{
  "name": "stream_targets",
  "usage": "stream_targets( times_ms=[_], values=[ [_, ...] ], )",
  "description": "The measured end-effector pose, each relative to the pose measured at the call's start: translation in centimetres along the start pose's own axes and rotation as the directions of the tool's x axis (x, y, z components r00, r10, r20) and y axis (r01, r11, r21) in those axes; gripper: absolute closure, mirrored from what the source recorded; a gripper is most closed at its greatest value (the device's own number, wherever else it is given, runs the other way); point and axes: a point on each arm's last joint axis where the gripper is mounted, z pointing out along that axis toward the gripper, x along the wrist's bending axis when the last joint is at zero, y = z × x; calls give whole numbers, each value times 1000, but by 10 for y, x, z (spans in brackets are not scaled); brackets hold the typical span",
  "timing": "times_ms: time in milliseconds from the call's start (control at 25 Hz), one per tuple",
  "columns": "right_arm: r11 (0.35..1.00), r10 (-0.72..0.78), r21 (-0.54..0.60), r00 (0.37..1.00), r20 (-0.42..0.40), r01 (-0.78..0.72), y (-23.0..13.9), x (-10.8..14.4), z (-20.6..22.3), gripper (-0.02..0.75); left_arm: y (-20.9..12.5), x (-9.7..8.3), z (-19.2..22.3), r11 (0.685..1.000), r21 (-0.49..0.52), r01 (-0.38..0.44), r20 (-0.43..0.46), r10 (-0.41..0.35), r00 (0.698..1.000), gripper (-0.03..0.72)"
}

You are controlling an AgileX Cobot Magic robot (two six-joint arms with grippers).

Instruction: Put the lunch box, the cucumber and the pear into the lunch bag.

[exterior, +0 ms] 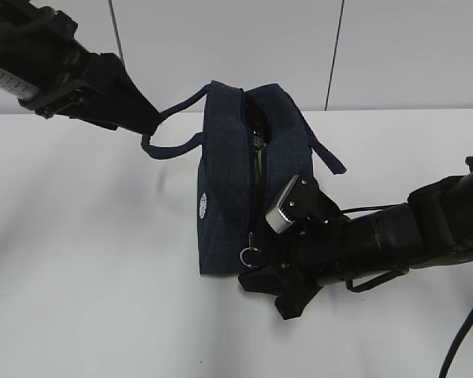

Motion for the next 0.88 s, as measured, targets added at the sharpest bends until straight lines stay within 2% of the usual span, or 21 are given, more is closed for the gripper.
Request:
stream_targets(
  times_ms=[480,680,880],
  values=[
    [1000,-10,-11,1000,16,10,7,-6,1,589,-1,-1,0,1000,13,-1,7,0,1000,201],
    [999,46,9,999,13,-46,7,-5,-1,736,-2,-1,0,1000,18,-1,11,0,1000,201],
    [997,51,62,999,16,-51,17,1,-14,753,-3,-2,0,1000,30,-1,17,1,1000,201]
  ],
)
